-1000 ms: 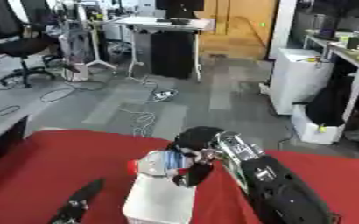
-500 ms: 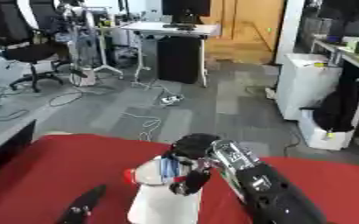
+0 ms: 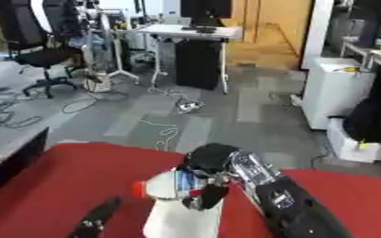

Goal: Pick up objects on the table and place them in the box.

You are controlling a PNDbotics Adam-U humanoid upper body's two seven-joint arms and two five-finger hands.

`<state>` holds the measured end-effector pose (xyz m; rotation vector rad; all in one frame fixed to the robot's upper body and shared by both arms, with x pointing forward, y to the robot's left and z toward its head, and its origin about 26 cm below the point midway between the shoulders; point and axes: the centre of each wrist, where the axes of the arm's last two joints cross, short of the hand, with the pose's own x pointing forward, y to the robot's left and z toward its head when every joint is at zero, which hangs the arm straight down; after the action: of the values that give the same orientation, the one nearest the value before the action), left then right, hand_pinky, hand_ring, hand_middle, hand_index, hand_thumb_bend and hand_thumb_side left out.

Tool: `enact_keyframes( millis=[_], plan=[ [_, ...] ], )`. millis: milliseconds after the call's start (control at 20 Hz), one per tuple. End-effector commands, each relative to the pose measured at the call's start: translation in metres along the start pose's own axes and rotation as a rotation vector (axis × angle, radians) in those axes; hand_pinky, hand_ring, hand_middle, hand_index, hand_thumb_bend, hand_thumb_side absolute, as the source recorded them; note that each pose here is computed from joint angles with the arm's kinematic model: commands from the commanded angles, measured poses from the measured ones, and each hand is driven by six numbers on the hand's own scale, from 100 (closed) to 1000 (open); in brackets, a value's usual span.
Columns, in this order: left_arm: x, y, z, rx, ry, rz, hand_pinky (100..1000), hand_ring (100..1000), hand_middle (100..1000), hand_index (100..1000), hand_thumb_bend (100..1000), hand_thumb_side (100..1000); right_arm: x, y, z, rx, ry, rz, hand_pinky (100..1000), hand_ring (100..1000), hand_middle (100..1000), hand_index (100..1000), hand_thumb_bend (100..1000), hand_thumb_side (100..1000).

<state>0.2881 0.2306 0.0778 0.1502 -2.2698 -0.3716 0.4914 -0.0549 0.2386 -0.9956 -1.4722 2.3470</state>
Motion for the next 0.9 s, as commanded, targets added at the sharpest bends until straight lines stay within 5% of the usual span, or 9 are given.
enact_keyframes(
  millis=[50, 250, 900],
  plan=[
    [0.0045, 0.0024, -0.0045, 0.0, -0.024, -0.004, 1000, 978, 916, 970, 584, 866, -0.008, -0.0145, 0.0054, -0.012, 0.014, 0.045, 840, 976, 1000, 1000, 140, 804],
    [0.0042, 0.0024, -0.0037, 0.002, -0.021, -0.005, 1000, 978, 916, 970, 584, 866, -0.0087, -0.0109, 0.0049, 0.053, 0.004, 0.054, 983, 1000, 1000, 1000, 150, 843],
    [0.0033, 0.003, -0.0011, 0.007, -0.012, -0.008, 1000, 978, 915, 971, 585, 867, -0.0114, -0.0103, 0.0075, 0.107, 0.006, 0.052, 1000, 1000, 1000, 1000, 155, 838]
  ],
)
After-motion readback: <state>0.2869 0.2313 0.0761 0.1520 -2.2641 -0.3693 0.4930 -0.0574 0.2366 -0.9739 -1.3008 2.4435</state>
